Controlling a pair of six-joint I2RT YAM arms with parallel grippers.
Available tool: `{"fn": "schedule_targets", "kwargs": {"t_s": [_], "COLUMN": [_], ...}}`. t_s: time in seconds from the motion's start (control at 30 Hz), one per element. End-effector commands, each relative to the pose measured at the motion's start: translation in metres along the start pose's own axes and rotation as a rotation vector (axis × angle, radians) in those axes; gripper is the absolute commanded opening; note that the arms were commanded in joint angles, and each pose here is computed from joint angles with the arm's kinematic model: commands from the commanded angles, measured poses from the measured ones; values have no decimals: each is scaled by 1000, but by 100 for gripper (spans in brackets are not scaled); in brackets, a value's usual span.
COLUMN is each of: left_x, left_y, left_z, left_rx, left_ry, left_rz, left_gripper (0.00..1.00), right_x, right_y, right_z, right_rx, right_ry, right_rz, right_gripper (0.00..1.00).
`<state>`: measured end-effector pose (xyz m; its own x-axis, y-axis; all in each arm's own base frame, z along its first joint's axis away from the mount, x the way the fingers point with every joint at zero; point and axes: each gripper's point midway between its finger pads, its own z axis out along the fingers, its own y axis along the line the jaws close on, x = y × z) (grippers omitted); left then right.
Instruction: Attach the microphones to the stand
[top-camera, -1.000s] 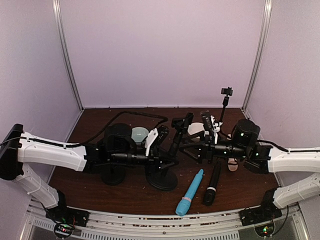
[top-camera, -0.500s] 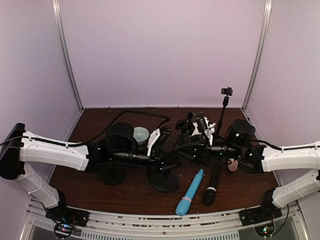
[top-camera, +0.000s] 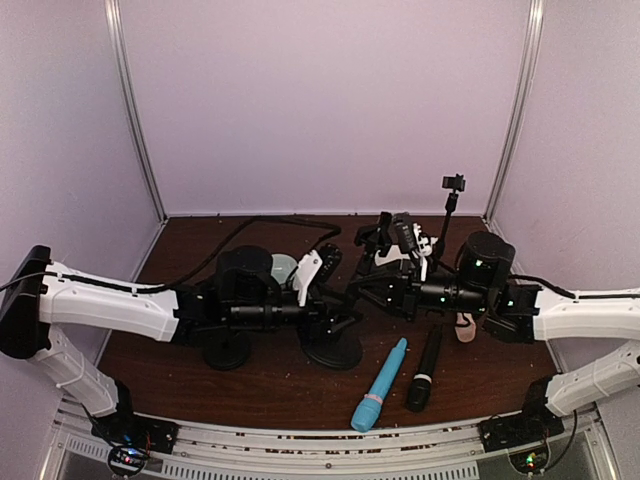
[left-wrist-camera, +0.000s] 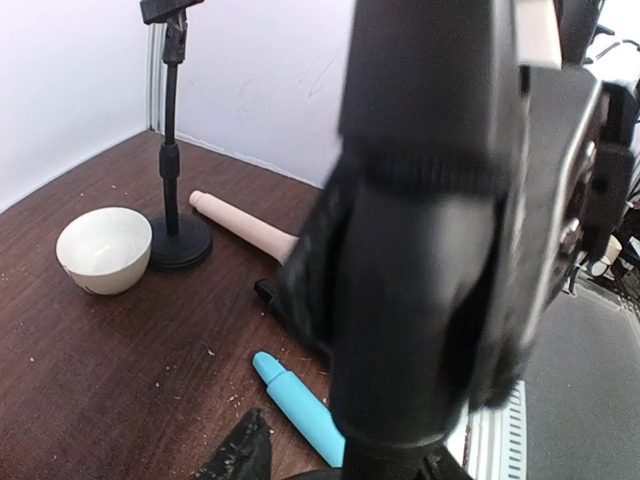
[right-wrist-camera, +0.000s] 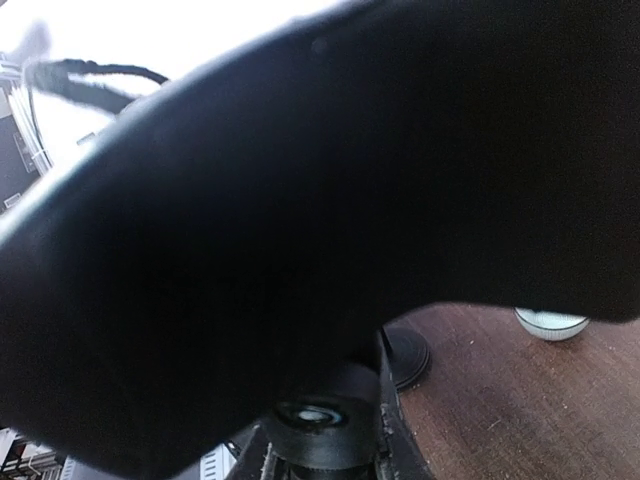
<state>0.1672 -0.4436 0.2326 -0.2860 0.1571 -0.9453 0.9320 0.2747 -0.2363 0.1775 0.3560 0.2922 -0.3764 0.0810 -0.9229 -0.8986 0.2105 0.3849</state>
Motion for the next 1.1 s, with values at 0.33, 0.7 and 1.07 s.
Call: {"fn": "schedule_targets", "kwargs": {"t_s": [0.33,0.7,1.07], "left_x": [-19,-23,-38], "left_y": [13,24,-27], "left_z": [1,1,-8], "left_rx": [-89,-108,171], "left_ry": [-89,-82,-141], "left_rz": [3,-52,-1], "left_gripper": [0,0,0], "right_x": [-40,-26,-13], "right_y": [6,58,-2], "right_z": [-6,-37,-34], "right_rx": [45,-36,185], "right_ry": [-114,-101,-32], "right_rz": [13,58,-58], "right_gripper": [37,49,63]}}
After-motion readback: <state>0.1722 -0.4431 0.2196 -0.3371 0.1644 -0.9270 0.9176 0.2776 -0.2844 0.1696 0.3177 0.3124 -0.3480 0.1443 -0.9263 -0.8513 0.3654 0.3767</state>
